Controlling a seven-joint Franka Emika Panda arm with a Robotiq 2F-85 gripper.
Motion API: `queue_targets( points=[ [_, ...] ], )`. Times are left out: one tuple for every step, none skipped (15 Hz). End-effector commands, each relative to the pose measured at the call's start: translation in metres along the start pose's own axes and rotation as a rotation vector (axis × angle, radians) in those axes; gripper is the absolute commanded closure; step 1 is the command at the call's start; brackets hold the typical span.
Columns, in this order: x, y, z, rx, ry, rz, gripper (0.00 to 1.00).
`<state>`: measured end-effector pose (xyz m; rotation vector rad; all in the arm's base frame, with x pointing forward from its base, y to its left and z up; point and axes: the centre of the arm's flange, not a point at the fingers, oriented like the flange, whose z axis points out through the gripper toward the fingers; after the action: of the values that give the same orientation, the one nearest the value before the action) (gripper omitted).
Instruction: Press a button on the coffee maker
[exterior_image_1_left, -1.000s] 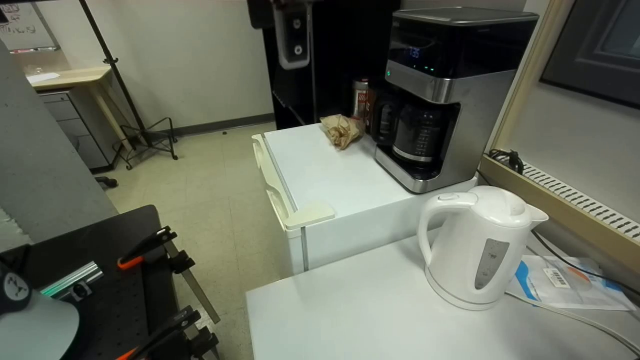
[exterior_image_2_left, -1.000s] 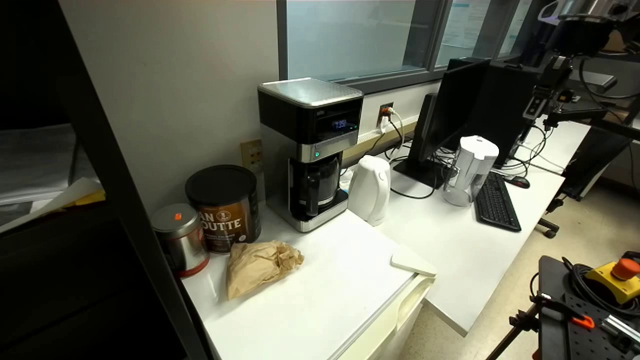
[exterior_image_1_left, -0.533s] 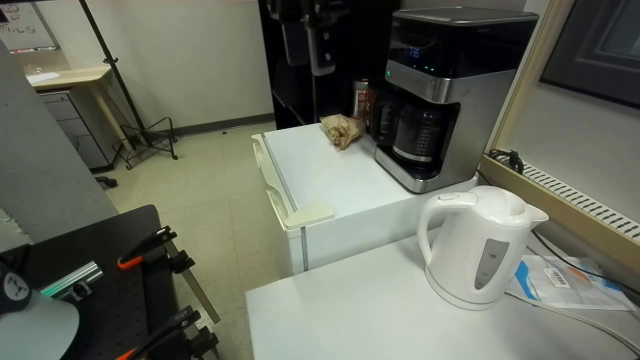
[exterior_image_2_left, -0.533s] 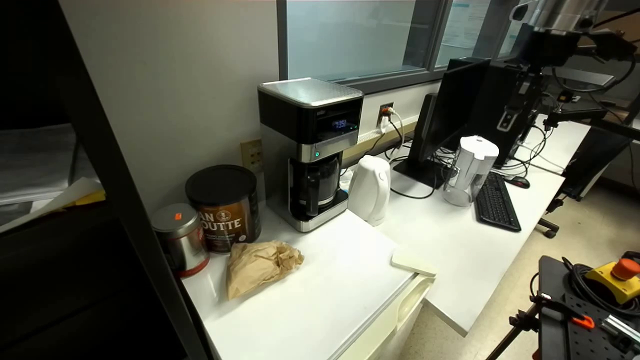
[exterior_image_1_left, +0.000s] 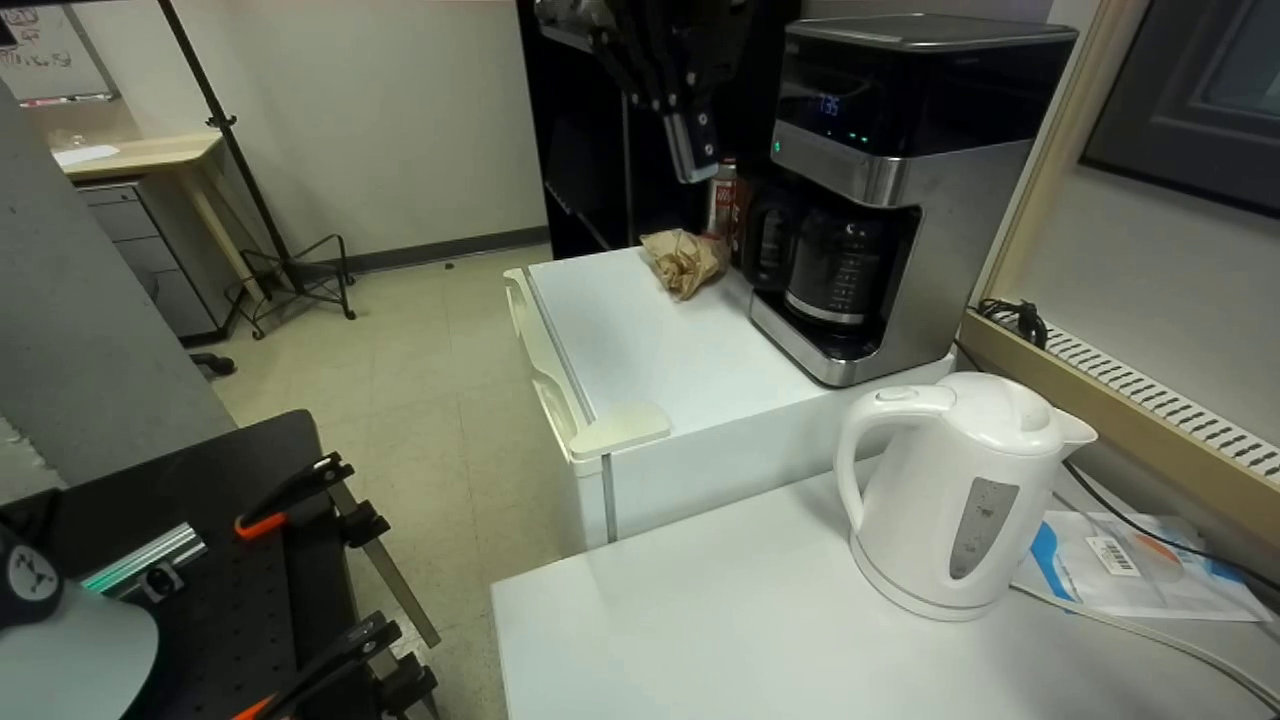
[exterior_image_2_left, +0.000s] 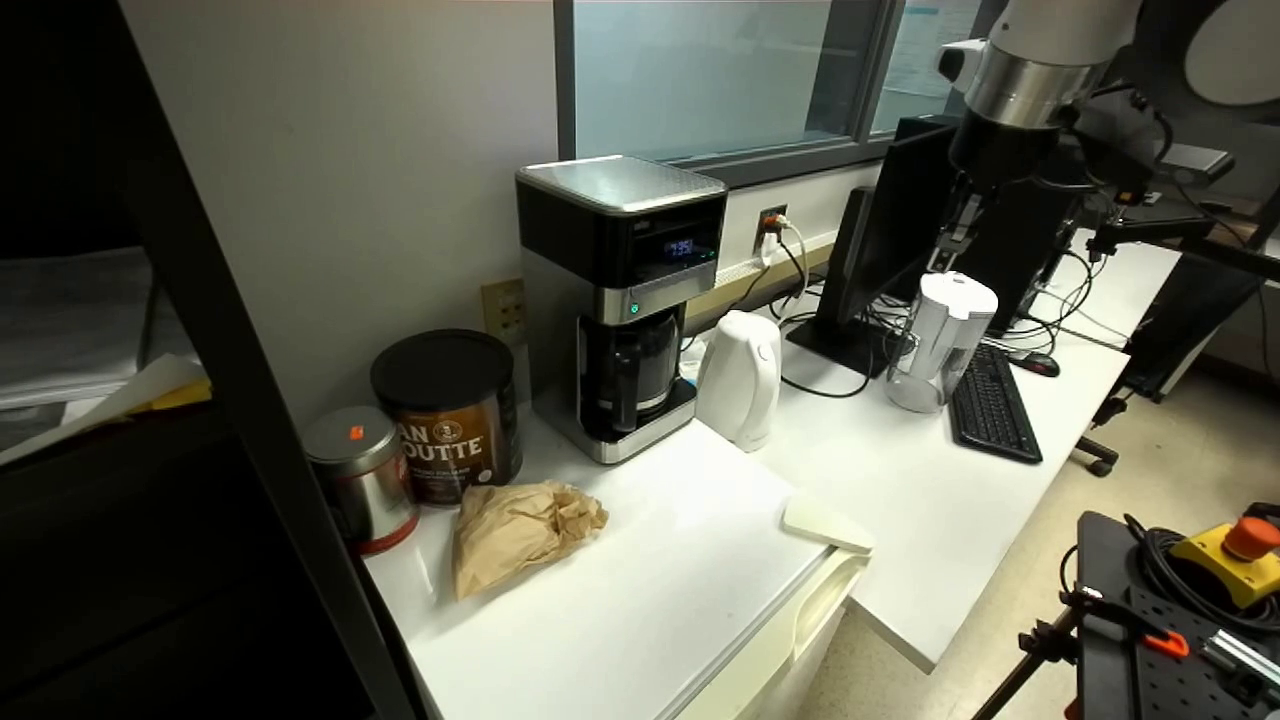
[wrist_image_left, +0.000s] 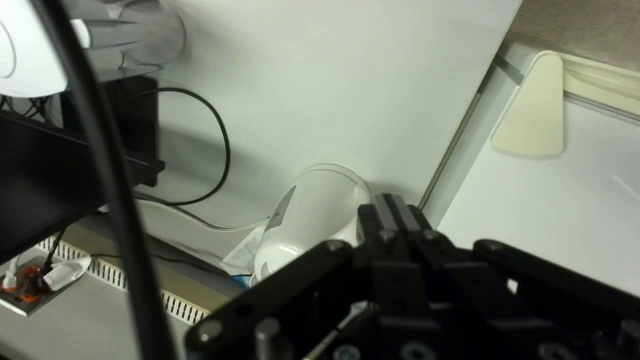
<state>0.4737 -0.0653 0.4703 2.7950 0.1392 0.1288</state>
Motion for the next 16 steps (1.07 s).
queue_targets(
  points=[
    [0.031, -0.022, 0.015, -0.114, 0.060, -0.027, 1.00],
    [0.036, -0.029, 0.018, -0.134, 0.080, -0.038, 1.00],
    [0.041, -0.035, 0.021, -0.152, 0.101, -0.047, 1.00],
    [0.046, -0.041, 0.023, -0.167, 0.122, -0.055, 1.00],
    [0.050, -0.048, 0.025, -0.176, 0.145, -0.059, 1.00],
    [0.055, -0.054, 0.027, -0.183, 0.172, -0.061, 1.00],
    [0.059, -0.059, 0.027, -0.189, 0.194, -0.065, 1.00],
    [0.062, -0.065, 0.028, -0.194, 0.218, -0.066, 1.00],
    [0.066, -0.069, 0.028, -0.199, 0.237, -0.070, 1.00],
    [0.071, -0.074, 0.029, -0.207, 0.254, -0.071, 1.00],
    [0.075, -0.077, 0.029, -0.213, 0.265, -0.072, 1.00],
    [0.079, -0.081, 0.030, -0.219, 0.274, -0.071, 1.00],
    [0.083, -0.083, 0.031, -0.225, 0.282, -0.070, 1.00],
    [0.088, -0.086, 0.033, -0.231, 0.289, -0.068, 1.00],
    [0.093, -0.088, 0.034, -0.238, 0.293, -0.065, 1.00],
    [0.098, -0.090, 0.036, -0.244, 0.301, -0.059, 1.00]
  ],
)
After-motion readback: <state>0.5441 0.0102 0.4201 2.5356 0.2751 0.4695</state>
